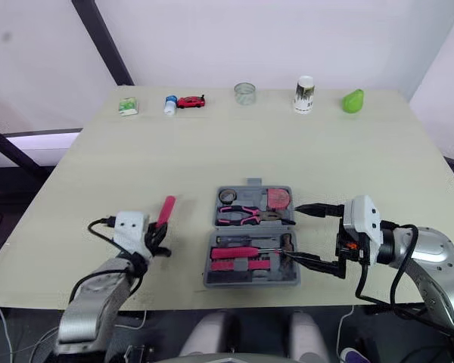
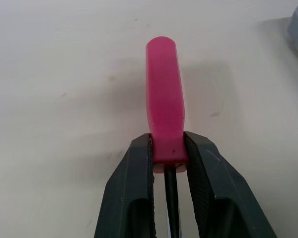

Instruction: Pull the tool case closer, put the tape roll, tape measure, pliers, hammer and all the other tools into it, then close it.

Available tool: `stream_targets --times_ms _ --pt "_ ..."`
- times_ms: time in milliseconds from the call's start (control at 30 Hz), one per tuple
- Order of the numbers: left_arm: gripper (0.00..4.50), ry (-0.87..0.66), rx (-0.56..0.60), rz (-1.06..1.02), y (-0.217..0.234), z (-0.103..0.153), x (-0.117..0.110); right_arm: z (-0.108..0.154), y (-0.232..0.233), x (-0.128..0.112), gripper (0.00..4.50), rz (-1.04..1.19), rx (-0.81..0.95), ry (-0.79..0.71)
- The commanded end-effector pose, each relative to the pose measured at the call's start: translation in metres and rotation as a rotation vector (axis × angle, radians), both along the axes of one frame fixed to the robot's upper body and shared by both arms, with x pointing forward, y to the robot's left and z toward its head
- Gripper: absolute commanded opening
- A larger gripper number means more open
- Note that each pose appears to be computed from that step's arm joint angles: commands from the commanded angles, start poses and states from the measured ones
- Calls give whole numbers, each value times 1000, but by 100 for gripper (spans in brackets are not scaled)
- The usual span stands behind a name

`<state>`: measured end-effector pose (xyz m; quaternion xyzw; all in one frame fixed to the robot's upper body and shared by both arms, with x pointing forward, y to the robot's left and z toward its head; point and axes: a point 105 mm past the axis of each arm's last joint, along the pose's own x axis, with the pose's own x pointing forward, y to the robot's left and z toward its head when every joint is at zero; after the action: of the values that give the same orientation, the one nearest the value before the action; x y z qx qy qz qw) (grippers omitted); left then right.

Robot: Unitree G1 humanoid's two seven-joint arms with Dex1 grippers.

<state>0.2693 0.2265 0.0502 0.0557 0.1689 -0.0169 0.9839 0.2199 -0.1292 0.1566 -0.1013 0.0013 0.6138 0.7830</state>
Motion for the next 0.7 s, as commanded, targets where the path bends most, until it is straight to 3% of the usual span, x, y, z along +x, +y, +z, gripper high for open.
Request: stream_targets --times_ms 33,300,367,433,467,500,533,633,700 --pt "43 -22 -31 13 -8 9 -13 8 -1 -5 450 56 14 -26" --pt "43 8 -92 50 -12 -4 -23 6 -1 0 450 82 -3 -37" --pt "148 11 -98 23 -14 -4 -22 6 -2 1 450 84 -5 -41" --pt "194 -11 -108 -3 -16 2 -21 6 -2 2 450 80 -7 -44" --pt "247 -17 -100 -16 -15 5 -21 5 -3 2 450 78 -9 -45" --pt "255 -24 -90 -23 -13 11 -21 3 -3 2 450 77 -16 -44" --pt "282 -36 -71 -44 -13 20 -20 2 -4 1 450 77 -24 -44" --pt "419 -94 90 -225 -21 59 -19 2 -5 0 450 66 -35 -52" --pt "436 -99 148 -318 -22 72 -17 3 -4 1 450 60 -31 -58"
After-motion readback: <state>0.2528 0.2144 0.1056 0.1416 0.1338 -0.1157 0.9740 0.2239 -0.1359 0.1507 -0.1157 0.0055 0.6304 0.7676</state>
